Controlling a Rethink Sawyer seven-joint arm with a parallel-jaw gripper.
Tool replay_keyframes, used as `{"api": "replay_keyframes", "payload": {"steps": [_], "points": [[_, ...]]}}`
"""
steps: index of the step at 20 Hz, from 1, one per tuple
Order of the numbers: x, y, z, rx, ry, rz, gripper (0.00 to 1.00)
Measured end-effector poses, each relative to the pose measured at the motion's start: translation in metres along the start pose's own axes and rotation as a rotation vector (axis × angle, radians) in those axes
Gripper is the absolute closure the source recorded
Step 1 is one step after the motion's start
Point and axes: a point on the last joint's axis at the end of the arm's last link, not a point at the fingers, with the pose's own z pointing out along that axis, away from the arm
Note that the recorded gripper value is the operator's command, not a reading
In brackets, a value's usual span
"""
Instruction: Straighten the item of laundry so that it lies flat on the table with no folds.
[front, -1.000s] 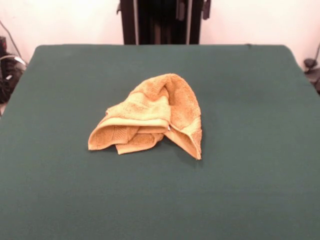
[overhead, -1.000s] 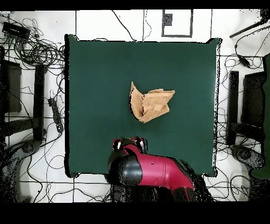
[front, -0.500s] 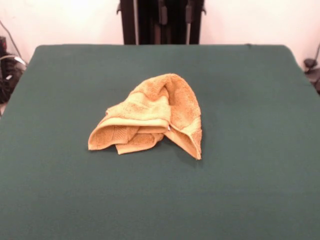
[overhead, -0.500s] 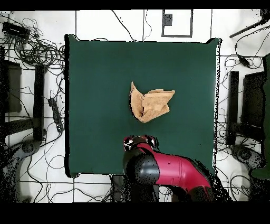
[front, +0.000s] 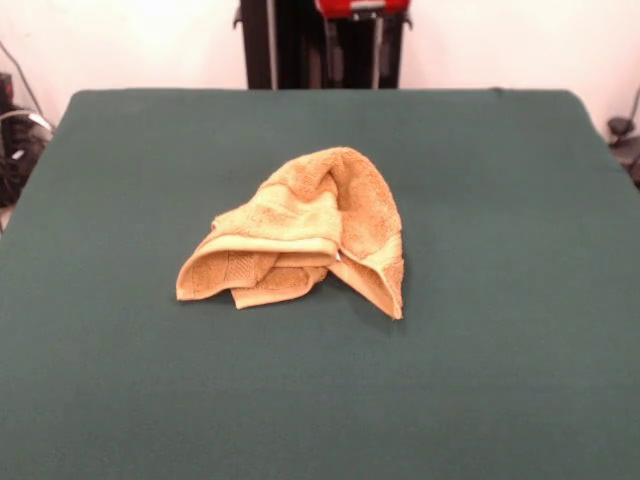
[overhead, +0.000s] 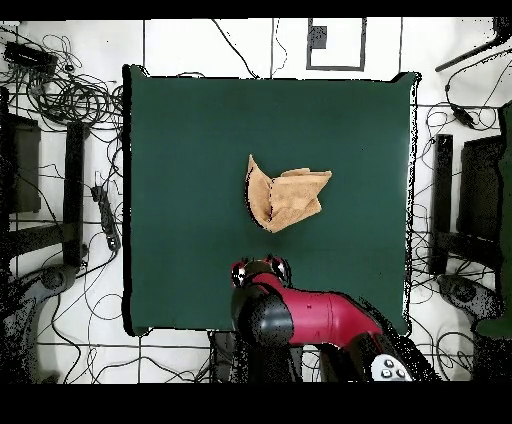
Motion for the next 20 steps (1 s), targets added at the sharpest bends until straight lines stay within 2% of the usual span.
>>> {"api": "replay_keyframes", "payload": {"steps": [8,15,20], "points": [[0.0,0.009,0.037,-0.052,0.02,-0.016,0.0],[-0.024,0.018,0.053,-0.102,-0.001,-0.023,0.0],[-0.038,0.017,0.061,-0.114,0.035,-0.029,0.0]]}}
